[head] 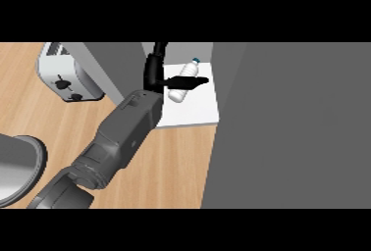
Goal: Pick up the bottled water, place it into the cabinet and close the cabinet
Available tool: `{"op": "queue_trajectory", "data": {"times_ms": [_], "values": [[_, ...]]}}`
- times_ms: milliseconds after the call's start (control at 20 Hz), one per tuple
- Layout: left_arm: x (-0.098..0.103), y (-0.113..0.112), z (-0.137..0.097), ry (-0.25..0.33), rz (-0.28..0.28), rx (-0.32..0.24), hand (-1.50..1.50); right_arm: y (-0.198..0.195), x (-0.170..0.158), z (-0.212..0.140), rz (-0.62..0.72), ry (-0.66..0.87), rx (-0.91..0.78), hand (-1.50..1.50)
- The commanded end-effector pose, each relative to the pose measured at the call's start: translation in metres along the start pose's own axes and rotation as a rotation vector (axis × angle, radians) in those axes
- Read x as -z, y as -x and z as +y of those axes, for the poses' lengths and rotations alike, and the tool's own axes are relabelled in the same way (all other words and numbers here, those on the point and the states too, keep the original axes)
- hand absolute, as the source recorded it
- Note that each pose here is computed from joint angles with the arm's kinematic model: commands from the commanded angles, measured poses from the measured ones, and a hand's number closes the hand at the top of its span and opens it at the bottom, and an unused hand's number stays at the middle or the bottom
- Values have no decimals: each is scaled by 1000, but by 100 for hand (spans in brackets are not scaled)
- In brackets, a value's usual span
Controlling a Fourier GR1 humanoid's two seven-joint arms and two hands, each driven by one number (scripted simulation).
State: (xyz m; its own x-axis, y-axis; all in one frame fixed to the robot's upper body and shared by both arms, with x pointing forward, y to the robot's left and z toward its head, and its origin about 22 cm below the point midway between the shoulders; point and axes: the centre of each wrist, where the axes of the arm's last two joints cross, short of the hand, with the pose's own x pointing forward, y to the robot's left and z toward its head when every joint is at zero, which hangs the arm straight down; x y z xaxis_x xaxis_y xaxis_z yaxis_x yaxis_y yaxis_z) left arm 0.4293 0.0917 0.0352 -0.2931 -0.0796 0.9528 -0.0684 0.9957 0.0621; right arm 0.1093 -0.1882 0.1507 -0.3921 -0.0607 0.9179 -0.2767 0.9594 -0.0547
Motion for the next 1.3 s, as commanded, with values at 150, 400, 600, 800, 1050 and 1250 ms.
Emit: {"op": "queue_trajectory", "data": {"times_ms": [150,400,600,800,1050,1250], "values": [[9,-19,-11,164,-48,-194,-150,-26,-7,-9,-25,8,-14,-150],[1,-21,-17,173,-29,-292,-150,-21,1,-8,-18,32,-20,-150],[-16,-19,-20,189,-11,-324,-150,-19,-6,1,-14,39,-34,-150],[-51,-7,-18,202,1,-362,150,-12,-10,-1,-6,24,-28,-150],[-81,-4,5,199,16,-379,150,-24,-14,-2,22,-9,-112,-150],[-114,1,21,223,53,-370,150,-25,-3,-3,60,-141,-173,150]]}}
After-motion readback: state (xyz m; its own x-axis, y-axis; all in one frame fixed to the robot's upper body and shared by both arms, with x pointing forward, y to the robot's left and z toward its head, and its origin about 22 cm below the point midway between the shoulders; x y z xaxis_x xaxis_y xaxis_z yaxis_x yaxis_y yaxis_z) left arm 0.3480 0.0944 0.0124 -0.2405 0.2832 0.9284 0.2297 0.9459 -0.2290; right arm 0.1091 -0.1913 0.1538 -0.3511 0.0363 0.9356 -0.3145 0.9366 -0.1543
